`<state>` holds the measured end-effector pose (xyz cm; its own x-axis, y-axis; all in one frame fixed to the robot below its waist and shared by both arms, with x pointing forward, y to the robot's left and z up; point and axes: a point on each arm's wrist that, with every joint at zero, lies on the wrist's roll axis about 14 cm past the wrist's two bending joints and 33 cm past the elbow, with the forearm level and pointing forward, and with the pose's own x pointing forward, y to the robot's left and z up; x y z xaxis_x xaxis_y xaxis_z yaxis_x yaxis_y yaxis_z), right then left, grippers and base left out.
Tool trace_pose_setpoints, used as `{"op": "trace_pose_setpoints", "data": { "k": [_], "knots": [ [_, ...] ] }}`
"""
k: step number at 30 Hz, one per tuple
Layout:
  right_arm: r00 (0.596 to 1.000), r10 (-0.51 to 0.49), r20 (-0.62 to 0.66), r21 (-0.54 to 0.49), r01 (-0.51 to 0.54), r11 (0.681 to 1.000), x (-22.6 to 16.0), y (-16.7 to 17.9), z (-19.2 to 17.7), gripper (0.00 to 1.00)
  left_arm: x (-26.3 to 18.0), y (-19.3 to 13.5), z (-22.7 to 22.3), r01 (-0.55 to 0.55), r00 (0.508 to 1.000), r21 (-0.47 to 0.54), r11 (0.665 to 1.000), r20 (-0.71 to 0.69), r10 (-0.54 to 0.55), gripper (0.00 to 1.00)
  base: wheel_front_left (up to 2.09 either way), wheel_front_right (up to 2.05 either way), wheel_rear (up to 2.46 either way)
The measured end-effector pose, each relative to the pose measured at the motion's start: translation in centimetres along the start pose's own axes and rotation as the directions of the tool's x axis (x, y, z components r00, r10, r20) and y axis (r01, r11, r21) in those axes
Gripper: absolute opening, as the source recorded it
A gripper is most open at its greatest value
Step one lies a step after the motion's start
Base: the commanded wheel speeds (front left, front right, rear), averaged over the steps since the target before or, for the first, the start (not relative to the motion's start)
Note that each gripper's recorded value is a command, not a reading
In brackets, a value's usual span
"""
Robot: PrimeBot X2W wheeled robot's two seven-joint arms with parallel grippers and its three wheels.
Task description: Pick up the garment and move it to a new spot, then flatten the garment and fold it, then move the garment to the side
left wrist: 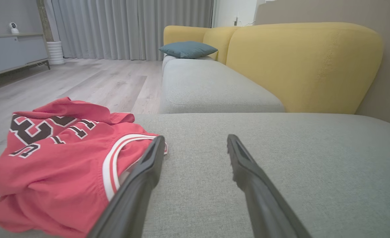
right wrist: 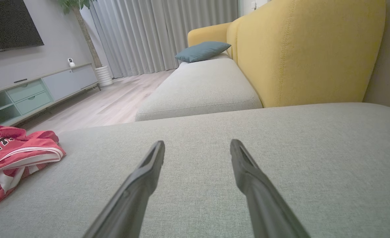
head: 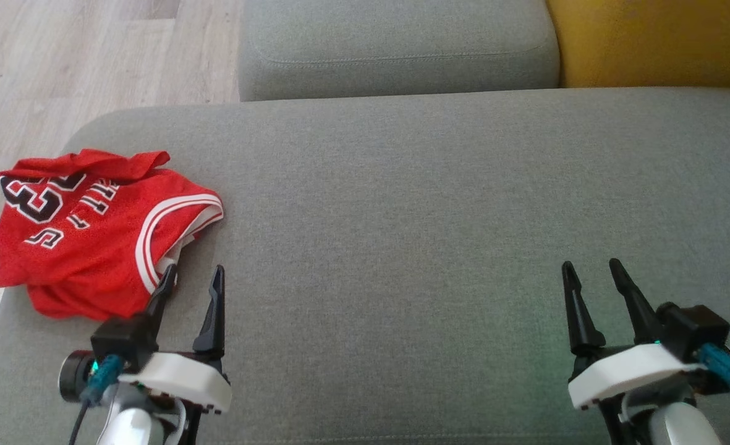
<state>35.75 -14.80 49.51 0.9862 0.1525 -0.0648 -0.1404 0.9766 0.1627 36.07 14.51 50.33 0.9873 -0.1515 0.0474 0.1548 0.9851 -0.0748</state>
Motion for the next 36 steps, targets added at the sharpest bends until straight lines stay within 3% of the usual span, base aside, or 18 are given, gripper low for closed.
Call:
{"op": "trace_pose_setpoints", "data": {
  "k": [8,24,36],
  "knots": [
    [1.000,0.024,0.007,-0.059,-0.023,0.998,0.0,0.8,0.1,1.00,-0.1,-0.1,-0.3,0.010,1.000,0.077,0.997,0.000,-0.010,1.00,0.00,0.00,0.00],
    [1.000,0.022,0.017,-0.040,-0.021,0.999,0.1,0.7,0.2,1.00,-0.4,0.2,-1.1,-0.009,1.000,0.057,0.998,-0.023,0.010,1.00,0.00,0.00,0.00],
    [0.993,0.119,0.025,-0.049,-0.117,0.992,1.6,3.7,0.6,1.00,-1.3,3.4,0.0,-0.117,0.993,0.062,0.991,0.011,0.117,1.00,0.00,0.00,0.00]
  ]
}}
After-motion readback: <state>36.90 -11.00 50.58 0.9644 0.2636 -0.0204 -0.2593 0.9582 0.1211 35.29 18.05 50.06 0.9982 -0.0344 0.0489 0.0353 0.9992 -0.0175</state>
